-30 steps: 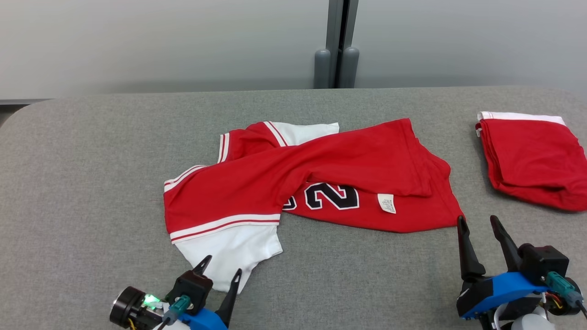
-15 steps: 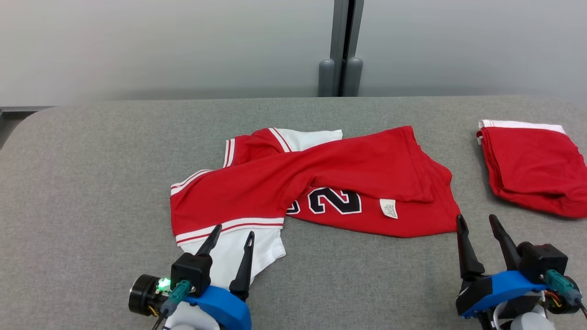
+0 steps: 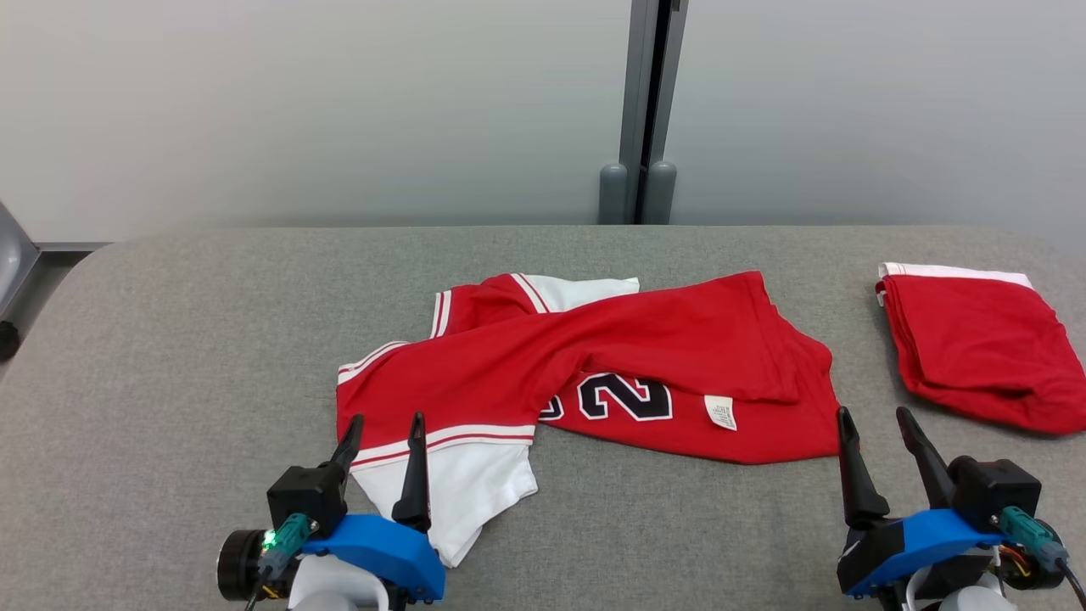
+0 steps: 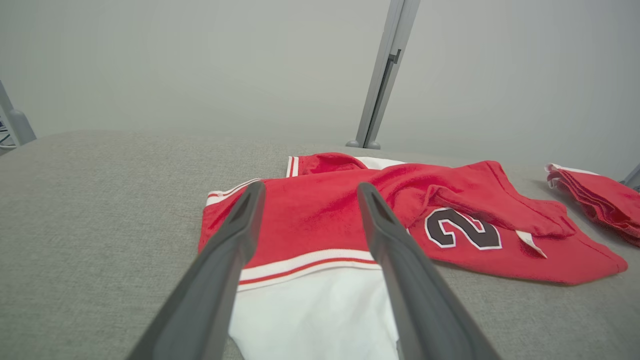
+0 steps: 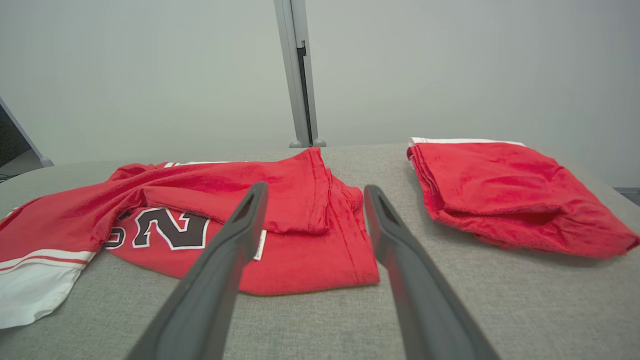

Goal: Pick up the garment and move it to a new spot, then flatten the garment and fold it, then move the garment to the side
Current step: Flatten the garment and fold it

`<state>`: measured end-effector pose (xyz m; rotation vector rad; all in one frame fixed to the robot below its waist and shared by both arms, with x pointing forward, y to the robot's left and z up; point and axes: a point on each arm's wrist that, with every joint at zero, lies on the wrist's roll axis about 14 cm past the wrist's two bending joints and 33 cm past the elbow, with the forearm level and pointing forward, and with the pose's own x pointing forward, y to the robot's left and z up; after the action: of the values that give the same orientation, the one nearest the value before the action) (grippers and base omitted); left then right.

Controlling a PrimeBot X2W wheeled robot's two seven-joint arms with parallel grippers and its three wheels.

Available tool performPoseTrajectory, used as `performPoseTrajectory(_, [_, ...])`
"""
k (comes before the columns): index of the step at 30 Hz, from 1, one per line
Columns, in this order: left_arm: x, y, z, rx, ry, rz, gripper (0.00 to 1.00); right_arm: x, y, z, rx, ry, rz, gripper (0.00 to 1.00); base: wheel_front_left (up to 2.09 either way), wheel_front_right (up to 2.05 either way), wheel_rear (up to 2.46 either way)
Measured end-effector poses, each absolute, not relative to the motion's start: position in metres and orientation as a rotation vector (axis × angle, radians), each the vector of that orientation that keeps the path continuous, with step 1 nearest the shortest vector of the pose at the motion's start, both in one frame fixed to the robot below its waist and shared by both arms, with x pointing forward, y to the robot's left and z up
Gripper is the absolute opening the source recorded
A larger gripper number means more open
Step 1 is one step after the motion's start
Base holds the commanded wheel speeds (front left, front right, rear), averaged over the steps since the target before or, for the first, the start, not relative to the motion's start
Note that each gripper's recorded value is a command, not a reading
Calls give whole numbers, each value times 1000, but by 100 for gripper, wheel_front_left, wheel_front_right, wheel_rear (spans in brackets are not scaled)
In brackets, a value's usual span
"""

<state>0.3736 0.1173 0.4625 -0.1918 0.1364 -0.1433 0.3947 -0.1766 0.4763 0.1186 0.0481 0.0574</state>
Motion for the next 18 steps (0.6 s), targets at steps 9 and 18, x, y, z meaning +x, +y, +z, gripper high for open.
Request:
performPoseTrajectory(9, [367,135,456,-200,147,-88,100,394,-171,479,130,41,74,100,0,0,0])
performPoseTrajectory(18, [363,135,447,-192,171,-86,100,393,-168,473,131,59,81,100,0,0,0])
